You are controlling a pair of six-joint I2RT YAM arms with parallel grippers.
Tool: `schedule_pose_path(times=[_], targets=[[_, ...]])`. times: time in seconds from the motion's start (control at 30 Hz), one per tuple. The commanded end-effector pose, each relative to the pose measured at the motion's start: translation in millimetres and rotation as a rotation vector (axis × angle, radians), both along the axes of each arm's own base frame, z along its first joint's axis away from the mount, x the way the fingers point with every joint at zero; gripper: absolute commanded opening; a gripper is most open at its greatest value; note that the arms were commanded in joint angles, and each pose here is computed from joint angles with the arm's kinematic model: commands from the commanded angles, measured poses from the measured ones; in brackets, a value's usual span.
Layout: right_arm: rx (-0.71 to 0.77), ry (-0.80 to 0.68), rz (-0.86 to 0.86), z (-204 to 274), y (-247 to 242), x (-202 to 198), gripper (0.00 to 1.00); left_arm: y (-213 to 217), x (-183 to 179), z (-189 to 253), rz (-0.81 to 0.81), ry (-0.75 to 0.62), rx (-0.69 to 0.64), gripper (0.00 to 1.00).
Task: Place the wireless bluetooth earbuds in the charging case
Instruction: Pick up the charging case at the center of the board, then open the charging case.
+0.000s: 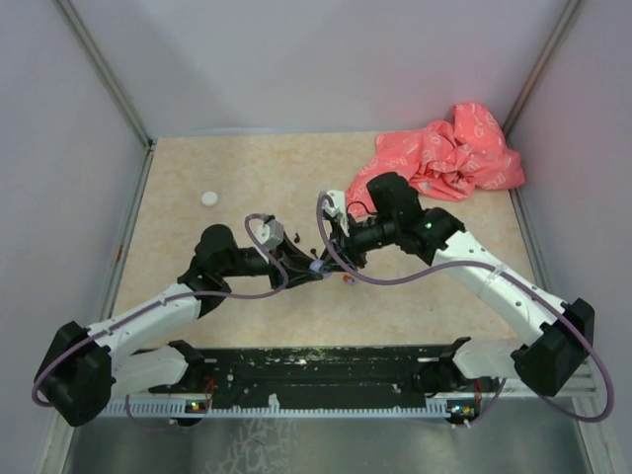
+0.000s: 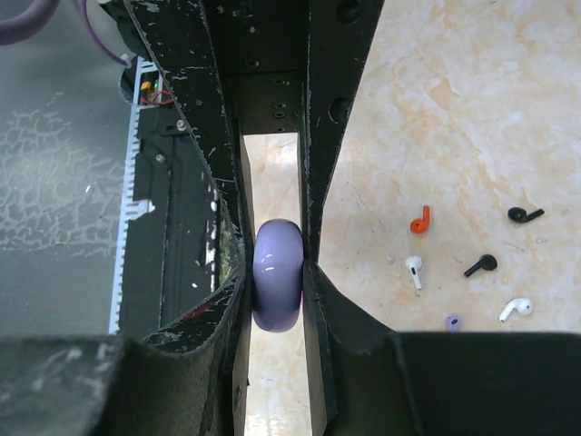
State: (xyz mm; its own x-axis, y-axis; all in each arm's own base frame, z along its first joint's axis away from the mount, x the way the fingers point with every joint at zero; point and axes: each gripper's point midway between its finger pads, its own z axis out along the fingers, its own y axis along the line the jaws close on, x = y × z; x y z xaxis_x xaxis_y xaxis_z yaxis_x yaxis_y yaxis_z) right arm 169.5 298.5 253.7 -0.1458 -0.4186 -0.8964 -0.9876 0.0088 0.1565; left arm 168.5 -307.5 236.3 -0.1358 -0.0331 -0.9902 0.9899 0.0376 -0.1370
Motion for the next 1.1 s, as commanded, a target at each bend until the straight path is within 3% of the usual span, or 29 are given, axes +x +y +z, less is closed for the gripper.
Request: schedule_pose_path(times=[0.0, 0.27, 0.4, 0.5, 0.57, 0.83, 1.07], targets=[[-0.001, -0.063, 0.032, 15, 7, 1, 0.02, -2, -2, 14, -0.040, -0.020, -0.015, 0.35], [-0.057, -0.069, 0.038, 12, 6, 1, 0.01, -1, -7, 5, -0.062, 0.004, 0.012, 0.32], [-0.070, -0.069, 0.034, 12, 5, 1, 0.01, 0, -8, 4, -0.062, -0.001, 0.016, 0.24], [-0.078, -0.060, 0.035, 10, 6, 2, 0.02, 0, -8, 4, -0.067, -0.008, 0.017, 0.12], [-0.073, -0.059, 0.033, 11, 8, 2, 0.08, 0, -8, 3, -0.069, -0.017, 0.017, 0.01], [-0.056, -0.069, -0.020, 12, 6, 6, 0.40, 5, -6, 5, -0.011, -0.049, -0.011, 0.01], [-0.048, -0.114, -0.095, 16, 3, 17, 0.44, 11, -14, 9, -0.012, -0.073, -0.044, 0.01]])
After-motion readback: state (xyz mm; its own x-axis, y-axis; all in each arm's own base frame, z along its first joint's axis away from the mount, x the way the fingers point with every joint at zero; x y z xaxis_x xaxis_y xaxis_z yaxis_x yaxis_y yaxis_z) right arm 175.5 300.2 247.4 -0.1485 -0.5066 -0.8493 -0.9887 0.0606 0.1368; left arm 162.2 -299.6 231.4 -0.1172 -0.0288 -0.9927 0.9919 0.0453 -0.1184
